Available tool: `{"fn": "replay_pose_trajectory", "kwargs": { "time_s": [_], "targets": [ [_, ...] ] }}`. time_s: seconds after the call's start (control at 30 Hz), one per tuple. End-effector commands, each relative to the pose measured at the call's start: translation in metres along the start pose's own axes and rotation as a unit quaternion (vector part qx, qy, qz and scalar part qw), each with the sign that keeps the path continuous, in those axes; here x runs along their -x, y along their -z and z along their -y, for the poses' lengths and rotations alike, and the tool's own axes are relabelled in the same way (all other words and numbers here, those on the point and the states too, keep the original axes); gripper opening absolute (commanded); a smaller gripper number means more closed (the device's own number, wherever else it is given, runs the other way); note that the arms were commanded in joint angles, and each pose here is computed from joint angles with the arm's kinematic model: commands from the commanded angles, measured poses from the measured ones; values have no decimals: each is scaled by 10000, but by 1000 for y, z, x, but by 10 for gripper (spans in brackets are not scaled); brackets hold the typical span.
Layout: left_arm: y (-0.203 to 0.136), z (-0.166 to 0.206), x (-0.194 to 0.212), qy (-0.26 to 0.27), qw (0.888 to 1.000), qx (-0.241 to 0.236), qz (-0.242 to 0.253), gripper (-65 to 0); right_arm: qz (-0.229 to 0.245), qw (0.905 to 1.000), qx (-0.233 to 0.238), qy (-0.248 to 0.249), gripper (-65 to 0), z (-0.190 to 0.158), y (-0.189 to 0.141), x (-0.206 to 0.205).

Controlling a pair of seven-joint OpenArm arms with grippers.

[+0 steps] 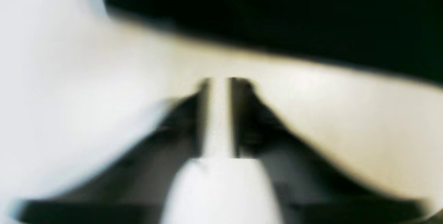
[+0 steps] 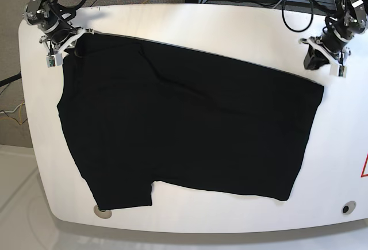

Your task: Fold the T-shirt properly

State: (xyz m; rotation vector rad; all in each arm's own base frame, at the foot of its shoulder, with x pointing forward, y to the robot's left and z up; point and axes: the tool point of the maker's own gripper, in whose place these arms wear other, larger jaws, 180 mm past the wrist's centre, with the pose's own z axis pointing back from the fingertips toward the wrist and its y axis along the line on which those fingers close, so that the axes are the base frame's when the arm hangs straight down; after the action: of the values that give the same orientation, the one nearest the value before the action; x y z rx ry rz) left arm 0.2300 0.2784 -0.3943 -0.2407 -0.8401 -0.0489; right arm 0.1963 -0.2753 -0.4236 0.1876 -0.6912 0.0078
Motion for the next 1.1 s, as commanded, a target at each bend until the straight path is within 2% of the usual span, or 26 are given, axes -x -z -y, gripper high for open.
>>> {"fn": "replay_pose_trajectory", "kwargs": {
  "time_s": [0.0, 0.03, 0.07, 0.1, 0.63, 0.77, 0.87, 1.07],
  "targets": [
    [-2, -6, -20, 95, 9997, -49, 216, -402, 50, 9999, 51, -109, -650, 4, -3, -7],
    [-1, -7, -22, 96, 9997, -55, 221, -362, 53, 9999, 46, -112, -650, 3, -3, -7],
    [7, 8, -6, -39, 9999, 94, 70, -405, 128, 9997, -209, 38, -613, -19, 8, -7],
    [8, 8, -9, -28, 9999, 103, 103, -405, 183, 9995, -247, 82, -613, -22, 9, -10],
    [12, 11, -17, 36, 9997, 156, 175, -403, 382, 9985, -357, 183, -613, -28, 13, -22],
    [3, 5, -34, 155, 9991, 13, 386, -401, 359, 9985, -351, 194, -613, -27, 13, -20],
    [-11, -3, -46, 249, 9979, -189, 570, -368, 358, 9986, -348, 188, -613, -27, 13, -20],
    [-38, -21, -66, 299, 9940, -662, 817, -213, 356, 9986, -344, 181, -613, -27, 13, -20]
  ]
}}
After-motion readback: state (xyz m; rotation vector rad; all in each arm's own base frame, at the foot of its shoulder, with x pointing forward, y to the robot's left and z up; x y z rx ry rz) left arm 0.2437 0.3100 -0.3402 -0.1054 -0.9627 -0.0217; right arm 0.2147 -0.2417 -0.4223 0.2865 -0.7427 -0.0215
